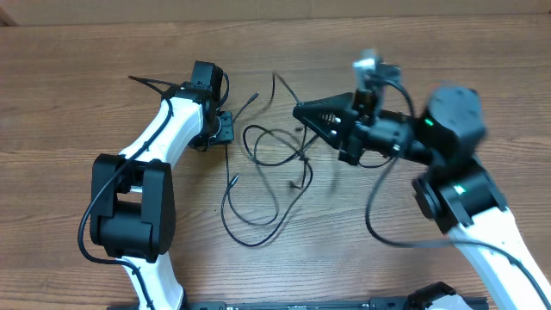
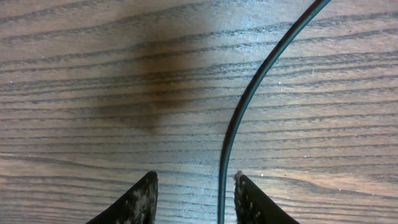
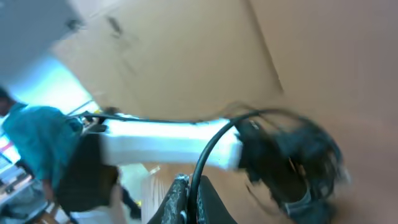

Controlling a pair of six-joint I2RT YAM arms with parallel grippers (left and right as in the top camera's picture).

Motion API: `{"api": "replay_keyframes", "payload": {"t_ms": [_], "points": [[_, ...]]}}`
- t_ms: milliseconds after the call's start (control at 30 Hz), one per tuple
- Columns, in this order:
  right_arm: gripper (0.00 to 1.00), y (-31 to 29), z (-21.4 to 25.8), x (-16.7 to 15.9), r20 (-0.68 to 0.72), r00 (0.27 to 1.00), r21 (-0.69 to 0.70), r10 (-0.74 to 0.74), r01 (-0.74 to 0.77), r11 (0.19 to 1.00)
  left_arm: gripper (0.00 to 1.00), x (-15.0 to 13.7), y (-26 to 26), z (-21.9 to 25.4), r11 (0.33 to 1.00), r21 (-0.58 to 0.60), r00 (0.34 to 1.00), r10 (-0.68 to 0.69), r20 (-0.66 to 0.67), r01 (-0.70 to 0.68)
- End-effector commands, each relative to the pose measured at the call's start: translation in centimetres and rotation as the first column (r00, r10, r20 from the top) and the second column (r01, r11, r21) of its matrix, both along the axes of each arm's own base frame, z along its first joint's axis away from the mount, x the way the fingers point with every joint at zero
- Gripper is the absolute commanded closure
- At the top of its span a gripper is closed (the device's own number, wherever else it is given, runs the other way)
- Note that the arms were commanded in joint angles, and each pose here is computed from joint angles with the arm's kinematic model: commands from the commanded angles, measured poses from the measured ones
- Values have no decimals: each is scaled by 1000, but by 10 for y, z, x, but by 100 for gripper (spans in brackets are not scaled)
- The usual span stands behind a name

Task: Untangle cables

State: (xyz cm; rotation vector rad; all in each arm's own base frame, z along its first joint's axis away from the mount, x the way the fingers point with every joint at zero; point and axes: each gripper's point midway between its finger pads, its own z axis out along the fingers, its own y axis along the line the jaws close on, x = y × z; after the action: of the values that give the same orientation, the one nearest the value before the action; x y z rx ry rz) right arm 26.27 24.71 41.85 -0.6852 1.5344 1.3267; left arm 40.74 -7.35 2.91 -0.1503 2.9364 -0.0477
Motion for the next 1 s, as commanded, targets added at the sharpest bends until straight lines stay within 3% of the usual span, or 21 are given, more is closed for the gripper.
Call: {"api": "replay_keyframes", "payload": {"t_ms": [0,167,267,333,400,467,633,733,867,967], "points": [[96,-7,37,-21,177,984,38,7,-14,999,59,2,2,1,1000,-11,1000,13,4,-13],[96,-27,22,23,67,971,26,-231,229,973,56,2,1,1,1000,-11,1000,13,3,-13],[96,-47,2,58,-170,899,34,-403,414,910,56,2,1,1,1000,-11,1000,13,2,-13],[96,-48,1,66,-307,867,84,-392,435,897,56,2,1,1,1000,-15,1000,12,3,-12],[96,-46,2,70,-314,866,98,-388,436,895,55,2,0,1,1000,-19,1000,11,3,-11],[96,-53,-14,87,-260,840,31,-477,501,865,55,2,0,1,1000,-18,1000,11,2,-11],[96,-54,-69,103,-405,748,-112,-526,530,840,55,1,0,1,1000,-18,1000,11,-2,-11],[96,-61,-101,105,-463,680,-216,-568,535,817,52,-1,-5,1,999,-47,1000,4,-10,-4],[96,-104,-167,106,-520,458,-448,-721,572,687,41,-3,-13,1,996,-89,999,-34,-16,32],[79,-121,-202,96,-549,355,-559,-757,518,648,37,-5,-27,3,980,-154,991,-130,-9,127]]}}
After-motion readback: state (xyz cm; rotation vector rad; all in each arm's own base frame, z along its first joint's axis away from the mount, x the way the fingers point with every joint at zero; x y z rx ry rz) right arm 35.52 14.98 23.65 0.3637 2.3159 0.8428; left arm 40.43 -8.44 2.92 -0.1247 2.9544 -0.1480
